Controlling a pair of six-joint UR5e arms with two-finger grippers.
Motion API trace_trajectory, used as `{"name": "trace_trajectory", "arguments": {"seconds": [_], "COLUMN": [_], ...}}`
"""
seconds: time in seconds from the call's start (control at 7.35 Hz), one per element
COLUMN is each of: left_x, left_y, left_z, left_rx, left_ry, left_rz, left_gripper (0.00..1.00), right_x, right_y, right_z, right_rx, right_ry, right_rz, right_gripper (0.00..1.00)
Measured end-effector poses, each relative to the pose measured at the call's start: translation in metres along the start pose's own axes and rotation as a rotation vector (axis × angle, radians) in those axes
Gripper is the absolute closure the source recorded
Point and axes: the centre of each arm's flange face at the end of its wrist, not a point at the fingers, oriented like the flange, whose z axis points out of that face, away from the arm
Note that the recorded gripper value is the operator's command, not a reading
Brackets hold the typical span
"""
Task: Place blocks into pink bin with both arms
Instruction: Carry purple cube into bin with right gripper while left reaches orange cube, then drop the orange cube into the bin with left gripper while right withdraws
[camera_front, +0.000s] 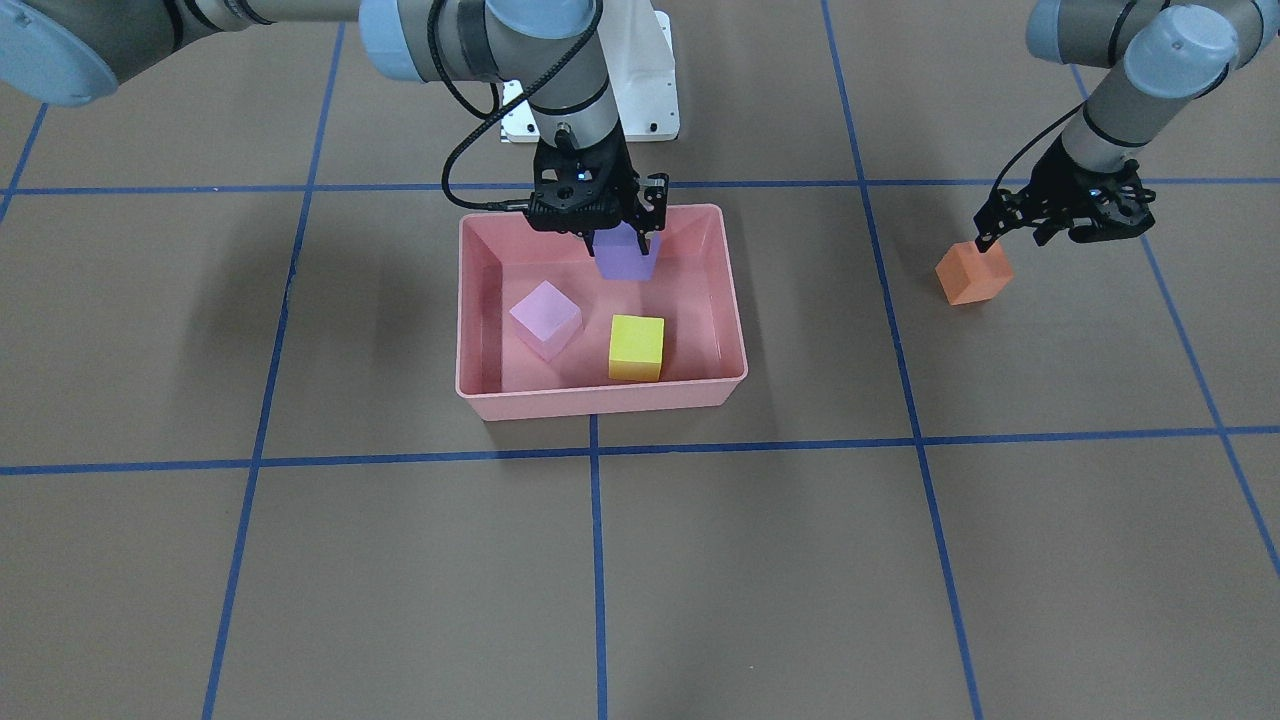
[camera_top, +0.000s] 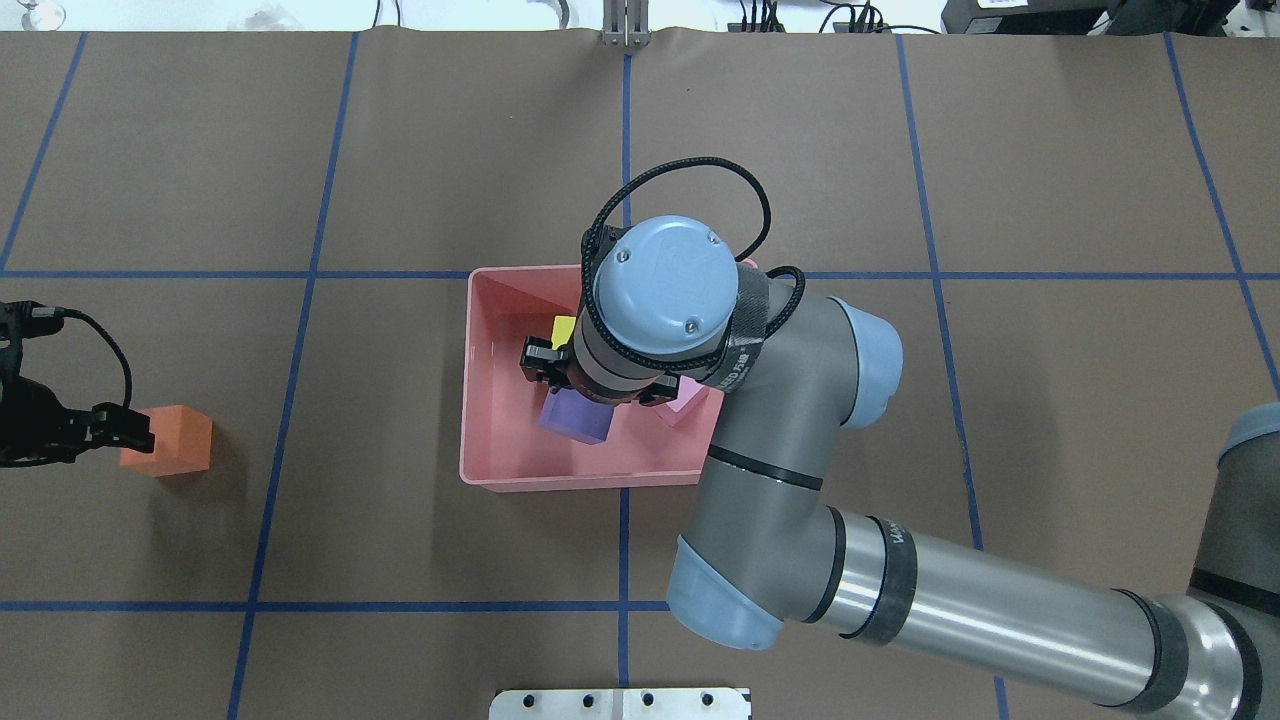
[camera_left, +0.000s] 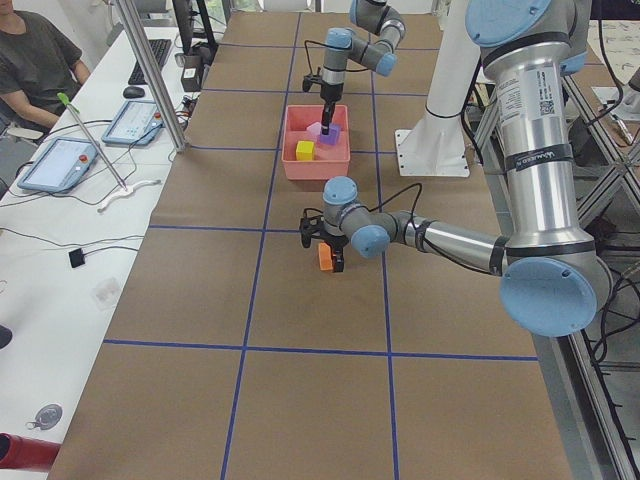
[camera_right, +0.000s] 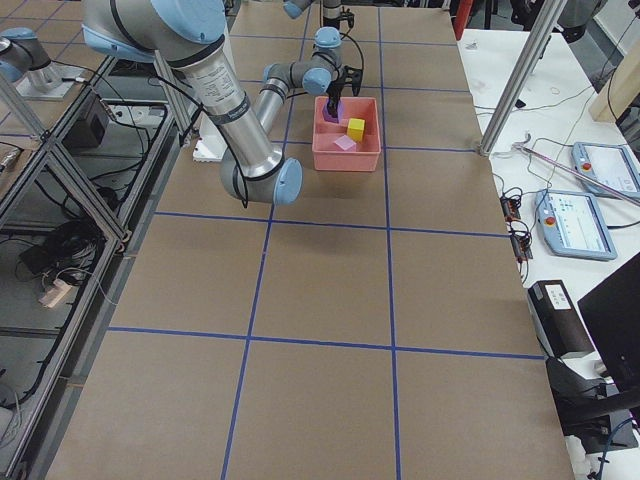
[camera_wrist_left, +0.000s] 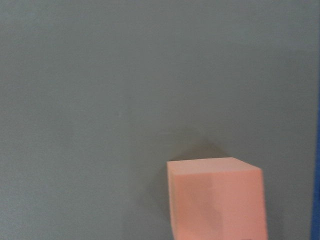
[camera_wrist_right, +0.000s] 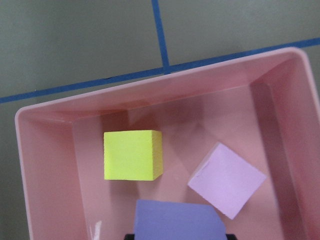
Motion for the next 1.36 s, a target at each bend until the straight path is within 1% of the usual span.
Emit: {"name": "trace_trajectory", "arguments": {"seconds": [0.27,0.41,0.54,0.68,0.82,0.95,1.09,1.22,1.36], "left_x": [0.037,0.045,0.044,0.039,0.041,0.054,0.084,0.127,0.181], "left_y": [-0.016,-0.018,-0.021,-0.024,-0.026,-0.026,-0.028,-0.033,-0.04], "left_z": [0.004,0.006,0.012,0.02,0.022,0.016,0.001,-0.022,-0.05], "left_rx": [-0.004,-0.021,-0.02,-0.004,0.007,-0.002,-0.027,-0.045,-0.052], "left_ry": [0.048,0.063,0.054,0.033,0.028,0.047,0.081,0.118,0.154], "left_rz": [-0.056,-0.064,-0.07,-0.075,-0.075,-0.07,-0.079,-0.114,-0.16], "left_gripper": [0.11,0.12,0.52,1.0,1.0,1.0,1.0,1.0,1.0], "right_x": [0.001,0.002,0.003,0.008,0.026,0.056,0.088,0.122,0.161], "right_y": [0.004,0.004,0.005,0.006,0.003,-0.011,-0.033,-0.054,-0.065], "right_z": [0.008,0.008,0.006,0.0,-0.014,-0.038,-0.065,-0.088,-0.102], "right_rx": [-0.002,-0.002,-0.001,0.0,0.007,0.024,0.042,0.052,0.054], "right_ry": [-0.014,-0.015,-0.019,-0.025,-0.028,-0.029,-0.023,-0.009,0.014], "right_rz": [0.005,0.005,0.003,0.001,0.003,0.013,0.027,0.03,0.014], "right_gripper": [0.0,0.0,0.0,0.0,0.0,0.0,0.0,0.0,0.0]}}
